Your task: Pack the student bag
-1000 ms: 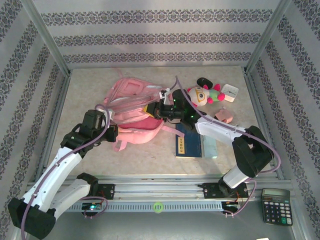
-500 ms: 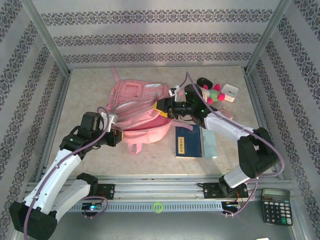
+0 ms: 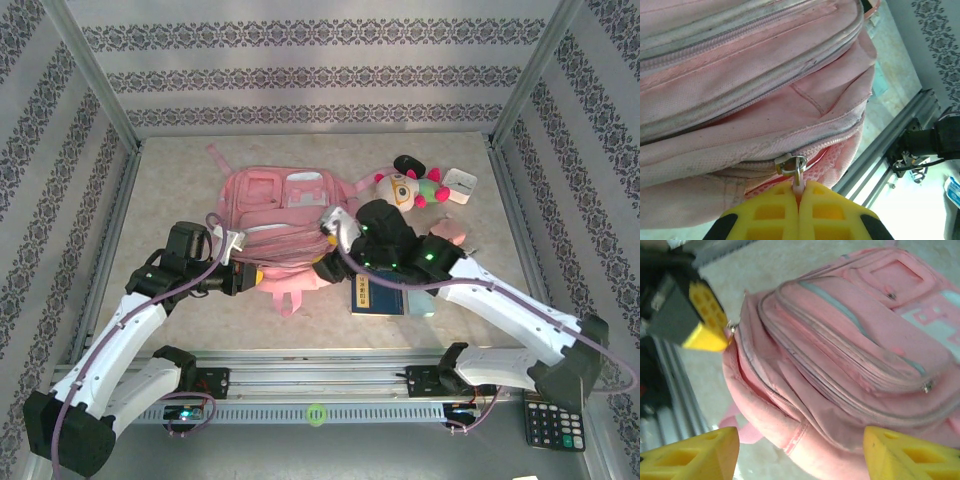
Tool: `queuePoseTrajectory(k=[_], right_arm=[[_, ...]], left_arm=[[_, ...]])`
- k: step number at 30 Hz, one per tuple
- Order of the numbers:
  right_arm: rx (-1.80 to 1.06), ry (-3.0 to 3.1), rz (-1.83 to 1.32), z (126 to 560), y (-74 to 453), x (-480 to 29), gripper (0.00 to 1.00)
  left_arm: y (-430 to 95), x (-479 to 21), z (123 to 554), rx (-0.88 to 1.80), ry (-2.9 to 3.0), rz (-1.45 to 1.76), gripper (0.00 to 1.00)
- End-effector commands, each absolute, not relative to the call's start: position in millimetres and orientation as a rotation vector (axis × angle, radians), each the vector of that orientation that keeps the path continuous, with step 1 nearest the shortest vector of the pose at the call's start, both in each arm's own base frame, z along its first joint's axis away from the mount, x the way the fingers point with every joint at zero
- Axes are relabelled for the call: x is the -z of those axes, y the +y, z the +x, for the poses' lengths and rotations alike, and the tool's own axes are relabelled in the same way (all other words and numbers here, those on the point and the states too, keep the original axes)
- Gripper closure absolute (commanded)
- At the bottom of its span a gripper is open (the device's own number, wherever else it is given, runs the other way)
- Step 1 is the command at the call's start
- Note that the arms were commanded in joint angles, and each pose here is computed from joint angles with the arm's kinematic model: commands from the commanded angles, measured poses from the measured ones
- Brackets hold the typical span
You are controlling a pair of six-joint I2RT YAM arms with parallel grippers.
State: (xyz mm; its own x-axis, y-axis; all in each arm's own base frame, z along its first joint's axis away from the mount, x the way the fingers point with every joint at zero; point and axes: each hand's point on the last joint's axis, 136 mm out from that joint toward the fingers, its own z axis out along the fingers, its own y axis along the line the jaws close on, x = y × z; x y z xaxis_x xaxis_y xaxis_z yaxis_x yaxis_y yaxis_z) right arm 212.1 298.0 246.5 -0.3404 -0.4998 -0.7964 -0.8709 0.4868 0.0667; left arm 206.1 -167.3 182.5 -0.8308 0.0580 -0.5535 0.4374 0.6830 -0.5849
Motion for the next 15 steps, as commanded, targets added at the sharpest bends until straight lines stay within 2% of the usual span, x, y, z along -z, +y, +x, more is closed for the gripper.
queuePoseTrajectory(k=[1, 12, 15], right_arm=[[-0.515, 1.775, -1.511, 196, 325, -234, 0.33], [-0.579, 1.672, -1.61, 214, 382, -215, 0.37], [-0.602, 1.655, -1.632, 216, 389, -211, 0.49]], left_arm=[[-180, -209, 211, 1.104, 2.247, 0.476, 1.0], [-184, -210, 201, 1.121, 2.24, 0.591, 1.0], [-183, -208, 198, 1.09, 2.246, 0.638, 1.0]])
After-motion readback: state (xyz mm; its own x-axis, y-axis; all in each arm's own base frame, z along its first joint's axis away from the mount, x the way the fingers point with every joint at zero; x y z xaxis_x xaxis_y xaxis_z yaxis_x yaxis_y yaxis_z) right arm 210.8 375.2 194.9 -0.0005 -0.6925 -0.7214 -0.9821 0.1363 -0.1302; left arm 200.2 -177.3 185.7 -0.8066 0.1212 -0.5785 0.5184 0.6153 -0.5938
